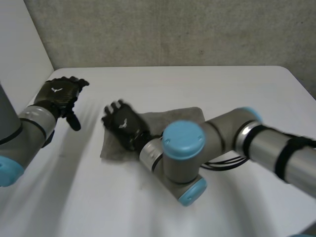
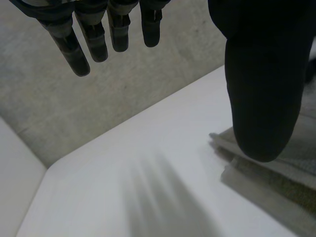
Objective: Fold the towel.
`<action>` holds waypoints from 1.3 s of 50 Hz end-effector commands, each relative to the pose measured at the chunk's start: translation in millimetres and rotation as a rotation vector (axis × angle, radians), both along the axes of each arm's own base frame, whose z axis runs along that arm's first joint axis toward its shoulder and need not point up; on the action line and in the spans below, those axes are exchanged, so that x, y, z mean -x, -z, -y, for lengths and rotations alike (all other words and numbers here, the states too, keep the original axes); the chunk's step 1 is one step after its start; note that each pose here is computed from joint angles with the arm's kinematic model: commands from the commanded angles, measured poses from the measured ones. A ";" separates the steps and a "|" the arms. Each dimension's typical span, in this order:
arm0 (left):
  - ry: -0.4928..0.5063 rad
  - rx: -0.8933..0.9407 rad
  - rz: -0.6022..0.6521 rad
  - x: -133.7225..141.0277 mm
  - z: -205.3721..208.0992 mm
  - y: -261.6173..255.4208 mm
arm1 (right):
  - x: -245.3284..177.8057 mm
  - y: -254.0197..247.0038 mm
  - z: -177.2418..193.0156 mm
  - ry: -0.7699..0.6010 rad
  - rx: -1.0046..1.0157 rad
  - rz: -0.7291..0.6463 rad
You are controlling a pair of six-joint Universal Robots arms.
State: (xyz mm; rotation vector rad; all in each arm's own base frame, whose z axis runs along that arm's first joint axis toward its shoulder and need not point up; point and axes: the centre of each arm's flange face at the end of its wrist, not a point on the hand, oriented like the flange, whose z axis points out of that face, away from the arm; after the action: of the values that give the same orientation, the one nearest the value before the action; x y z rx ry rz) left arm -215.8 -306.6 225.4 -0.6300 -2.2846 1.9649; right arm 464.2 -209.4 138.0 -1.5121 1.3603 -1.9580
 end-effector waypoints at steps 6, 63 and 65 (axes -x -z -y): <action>0.137 -0.026 -0.086 54.2 -15.0 7.0 | 98.3 -55.4 39.6 0.373 -0.255 0.127; 0.174 -0.044 -0.095 63.8 -42.7 5.7 | 84.1 -22.7 -0.5 0.021 0.012 -0.113; 0.166 -0.043 -0.094 63.2 -42.4 5.7 | 78.9 -10.5 -9.7 -0.052 -0.007 -0.133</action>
State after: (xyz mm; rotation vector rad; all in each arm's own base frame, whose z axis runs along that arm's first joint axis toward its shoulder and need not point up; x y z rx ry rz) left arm -280.3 -263.5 215.2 -0.6988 -2.1414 1.8034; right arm 349.9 -241.9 188.4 -1.5235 1.6272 -2.1254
